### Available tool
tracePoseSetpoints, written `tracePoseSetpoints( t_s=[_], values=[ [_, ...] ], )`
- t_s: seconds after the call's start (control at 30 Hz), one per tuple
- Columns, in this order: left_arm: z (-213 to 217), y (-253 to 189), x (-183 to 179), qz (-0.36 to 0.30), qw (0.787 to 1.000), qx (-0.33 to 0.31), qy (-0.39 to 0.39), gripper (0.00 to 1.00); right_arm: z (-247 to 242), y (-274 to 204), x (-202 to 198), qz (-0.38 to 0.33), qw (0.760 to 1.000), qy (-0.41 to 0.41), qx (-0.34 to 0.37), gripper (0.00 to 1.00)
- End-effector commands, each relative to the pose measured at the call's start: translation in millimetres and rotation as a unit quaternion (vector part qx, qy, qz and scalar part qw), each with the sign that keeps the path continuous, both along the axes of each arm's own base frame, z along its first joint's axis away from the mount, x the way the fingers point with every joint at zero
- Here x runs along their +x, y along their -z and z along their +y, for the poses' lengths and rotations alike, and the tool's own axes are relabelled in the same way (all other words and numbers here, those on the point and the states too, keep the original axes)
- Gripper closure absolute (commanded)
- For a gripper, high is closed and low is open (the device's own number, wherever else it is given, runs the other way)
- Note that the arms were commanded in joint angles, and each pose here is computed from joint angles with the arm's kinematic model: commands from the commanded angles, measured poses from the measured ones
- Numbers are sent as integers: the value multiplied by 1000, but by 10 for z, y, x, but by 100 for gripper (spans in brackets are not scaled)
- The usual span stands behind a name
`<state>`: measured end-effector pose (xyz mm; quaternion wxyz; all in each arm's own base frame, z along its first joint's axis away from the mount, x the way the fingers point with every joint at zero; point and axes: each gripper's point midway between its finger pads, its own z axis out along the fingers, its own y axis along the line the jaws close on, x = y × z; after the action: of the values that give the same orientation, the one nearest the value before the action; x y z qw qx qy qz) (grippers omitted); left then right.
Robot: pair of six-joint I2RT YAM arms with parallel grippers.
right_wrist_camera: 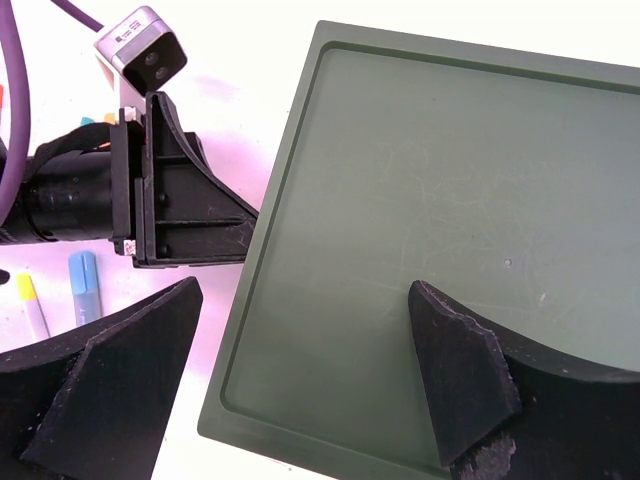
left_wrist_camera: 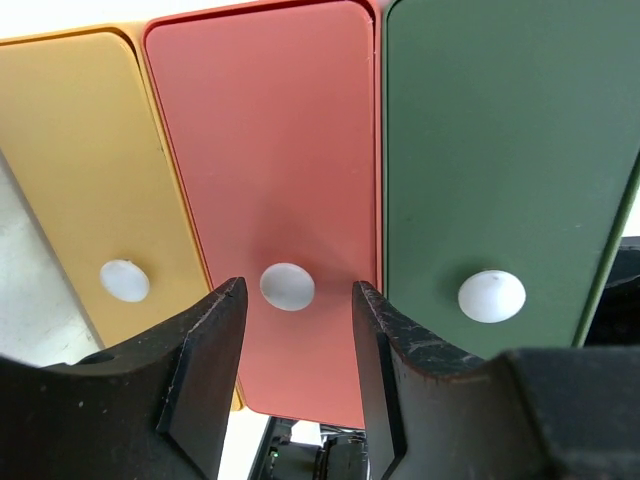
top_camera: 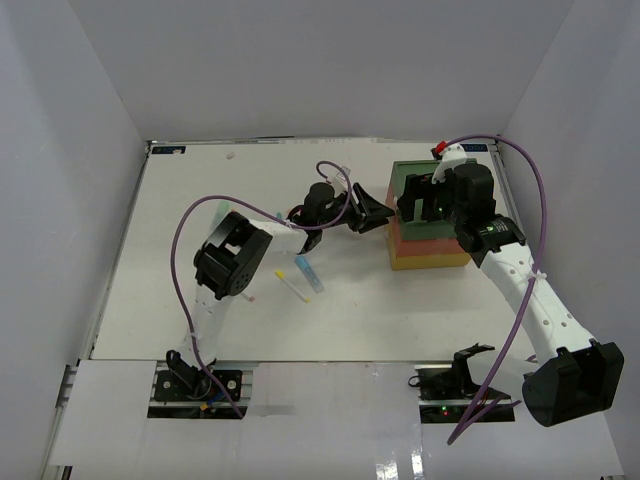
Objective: Sort the stationery into containers
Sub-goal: Open the drawer in the storage box.
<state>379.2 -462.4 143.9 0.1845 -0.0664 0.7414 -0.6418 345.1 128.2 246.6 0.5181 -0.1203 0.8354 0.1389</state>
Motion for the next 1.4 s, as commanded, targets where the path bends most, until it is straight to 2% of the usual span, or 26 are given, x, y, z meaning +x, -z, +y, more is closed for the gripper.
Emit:
tracePoseSetpoints(
  t_s=[0.0, 0.3, 0.6, 1.03, 1.17, 1.37],
  values=[
    [-53, -65, -21, -17, 1000, -16, 7, 44, 50, -28, -43, -2, 1000, -8, 14, 10],
    [-76, -87, -28, -35, 999, -30, 11, 43, 60, 1, -57, 1, 1000, -9, 16, 10],
    [-106, -252, -65, -56, 997, -55, 20, 47, 66, 12, -58, 1, 1000, -10, 17, 10],
    [-79, -232, -124, -55, 997, -53, 23, 75, 34, 43, -54, 3, 1000, -2, 13, 10],
    [-10, -220, -131, -57, 997, -42, 19, 80, -5, 76, -47, 5, 1000, 9, 8, 10],
    [254, -262, -108, -50, 998, -36, 6, 81, -18, 109, -50, 10, 1000, 14, 7, 10]
  ],
)
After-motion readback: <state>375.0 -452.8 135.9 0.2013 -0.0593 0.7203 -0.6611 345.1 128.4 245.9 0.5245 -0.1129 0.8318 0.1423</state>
